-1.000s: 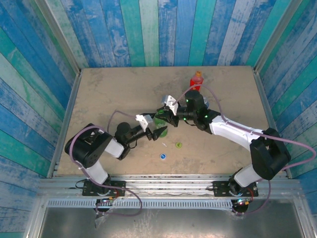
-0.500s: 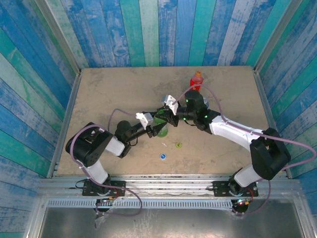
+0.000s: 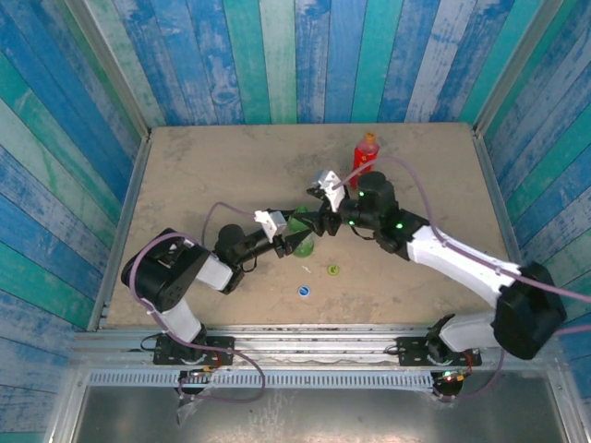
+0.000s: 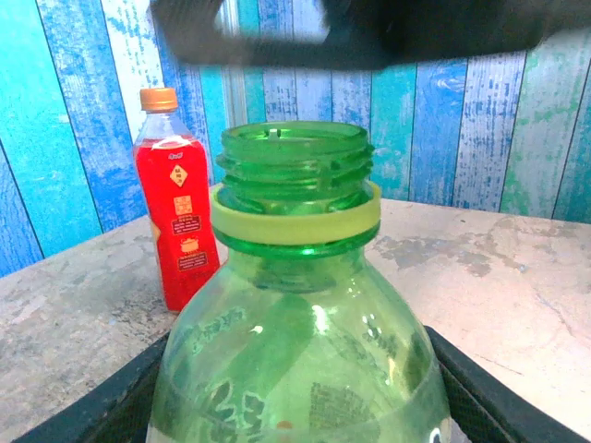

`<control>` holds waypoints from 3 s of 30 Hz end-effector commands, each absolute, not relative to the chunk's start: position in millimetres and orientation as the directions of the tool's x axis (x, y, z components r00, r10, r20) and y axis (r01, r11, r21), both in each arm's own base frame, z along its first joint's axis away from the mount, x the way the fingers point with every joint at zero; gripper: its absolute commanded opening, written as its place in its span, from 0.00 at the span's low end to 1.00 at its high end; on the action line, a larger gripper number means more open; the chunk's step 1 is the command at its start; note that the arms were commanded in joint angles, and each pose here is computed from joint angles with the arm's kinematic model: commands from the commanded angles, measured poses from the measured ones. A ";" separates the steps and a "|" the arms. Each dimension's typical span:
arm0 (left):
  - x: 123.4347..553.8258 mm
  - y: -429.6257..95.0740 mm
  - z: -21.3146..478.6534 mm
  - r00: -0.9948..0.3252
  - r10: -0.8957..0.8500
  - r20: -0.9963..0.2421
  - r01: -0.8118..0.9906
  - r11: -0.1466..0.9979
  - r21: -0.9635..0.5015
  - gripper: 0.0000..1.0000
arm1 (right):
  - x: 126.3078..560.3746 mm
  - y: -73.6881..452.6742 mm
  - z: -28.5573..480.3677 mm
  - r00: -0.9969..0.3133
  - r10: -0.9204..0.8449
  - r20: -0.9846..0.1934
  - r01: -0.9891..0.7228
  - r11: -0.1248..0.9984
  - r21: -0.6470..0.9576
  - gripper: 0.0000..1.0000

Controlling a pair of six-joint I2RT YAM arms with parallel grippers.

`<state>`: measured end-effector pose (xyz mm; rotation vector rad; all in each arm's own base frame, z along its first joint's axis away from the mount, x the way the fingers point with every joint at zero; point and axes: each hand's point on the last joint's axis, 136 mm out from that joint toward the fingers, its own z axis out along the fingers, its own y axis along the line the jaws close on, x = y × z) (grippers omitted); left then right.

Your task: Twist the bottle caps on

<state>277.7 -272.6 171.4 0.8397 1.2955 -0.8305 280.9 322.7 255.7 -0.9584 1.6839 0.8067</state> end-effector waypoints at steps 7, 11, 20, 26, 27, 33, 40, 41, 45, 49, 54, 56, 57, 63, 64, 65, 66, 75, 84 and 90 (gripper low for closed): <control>266.0 -268.1 185.5 0.088 -0.051 -0.995 0.888 0.456 0.055 0.61 | 259.1 253.2 233.4 -0.349 -0.164 -0.923 -0.717 0.681 0.150 1.00; 266.0 -269.0 185.0 0.076 -0.051 -0.996 0.891 0.452 0.044 0.61 | 239.6 243.0 200.7 -0.420 -0.215 -0.882 -0.717 0.674 0.177 0.88; 264.7 -258.7 174.7 0.066 -0.075 -0.995 0.867 0.497 0.020 0.61 | 234.0 229.1 127.9 -0.559 -0.348 -0.752 -0.622 0.776 0.102 0.70; 257.5 -248.0 165.3 0.068 -0.060 -0.996 0.848 0.529 0.026 0.61 | 224.2 241.5 85.5 -0.602 -0.445 -0.663 -0.628 0.776 0.050 0.63; 256.2 -246.5 164.2 0.068 -0.059 -0.996 0.845 0.533 0.026 0.61 | 223.0 242.4 79.4 -0.606 -0.459 -0.649 -0.631 0.775 0.041 0.61; 258.0 -247.4 160.9 0.063 -0.038 -0.997 0.845 0.534 0.032 0.61 | 218.2 253.5 56.9 -0.627 -0.480 -0.614 -0.642 0.764 0.058 0.54; 256.7 -247.3 161.1 0.065 -0.032 -0.997 0.845 0.533 0.038 0.62 | 216.7 254.9 34.2 -0.652 -0.503 -0.567 -0.640 0.767 0.055 0.52; 256.6 -247.6 161.3 0.065 -0.031 -0.997 0.846 0.533 0.039 0.61 | 216.5 255.3 32.1 -0.655 -0.503 -0.564 -0.639 0.767 0.057 0.52; 256.2 -248.3 160.3 0.063 -0.026 -0.998 0.847 0.531 0.040 0.62 | 217.4 255.1 25.1 -0.662 -0.504 -0.555 -0.633 0.772 0.055 0.48; 255.9 -248.4 160.6 0.066 -0.024 -0.998 0.846 0.531 0.043 0.62 | 218.6 256.4 20.5 -0.663 -0.513 -0.545 -0.635 0.771 0.048 0.44; 256.5 -248.9 159.5 0.060 -0.018 -0.998 0.847 0.530 0.041 0.62 | 217.3 252.9 17.3 -0.667 -0.522 -0.532 -0.635 0.772 0.038 0.37; 256.1 -249.4 159.5 0.058 -0.019 -0.998 0.849 0.527 0.039 0.62 | 217.1 251.2 16.4 -0.668 -0.523 -0.529 -0.632 0.774 0.034 0.37; 255.8 -249.5 160.6 0.061 -0.022 -0.998 0.850 0.525 0.040 0.62 | 217.1 250.4 15.9 -0.669 -0.523 -0.528 -0.630 0.776 0.031 0.36; 255.4 -249.5 161.1 0.062 -0.022 -0.998 0.851 0.524 0.041 0.62 | 219.5 252.7 28.6 -0.661 -0.516 -0.545 -0.631 0.775 0.032 0.30; 255.2 -249.6 161.0 0.063 -0.021 -0.998 0.851 0.523 0.042 0.62 | 220.4 253.1 34.2 -0.657 -0.510 -0.556 -0.630 0.776 0.034 0.30; 255.0 -249.8 160.2 0.061 -0.019 -0.998 0.852 0.522 0.042 0.62 | 221.0 254.3 40.3 -0.652 -0.504 -0.566 -0.631 0.775 0.036 0.30; 254.9 -249.9 160.4 0.061 -0.019 -0.998 0.853 0.520 0.043 0.62 | 221.8 254.4 47.2 -0.647 -0.499 -0.577 -0.630 0.775 0.036 0.30; 253.2 -252.4 160.1 0.058 -0.017 -0.998 0.863 0.503 0.042 0.62 | 226.5 266.9 131.6 -0.559 -0.447 -0.698 -0.668 0.741 0.061 0.30; 252.5 -253.4 159.3 0.060 -0.016 -0.998 0.867 0.497 0.044 0.62 | 223.5 298.3 221.8 -0.414 -0.414 -0.811 -0.784 0.615 0.087 0.32; 251.7 -255.1 156.3 0.061 0.000 -0.998 0.872 0.486 0.053 0.62 | 232.5 324.7 249.6 -0.345 -0.408 -0.845 -0.828 0.556 0.070 0.32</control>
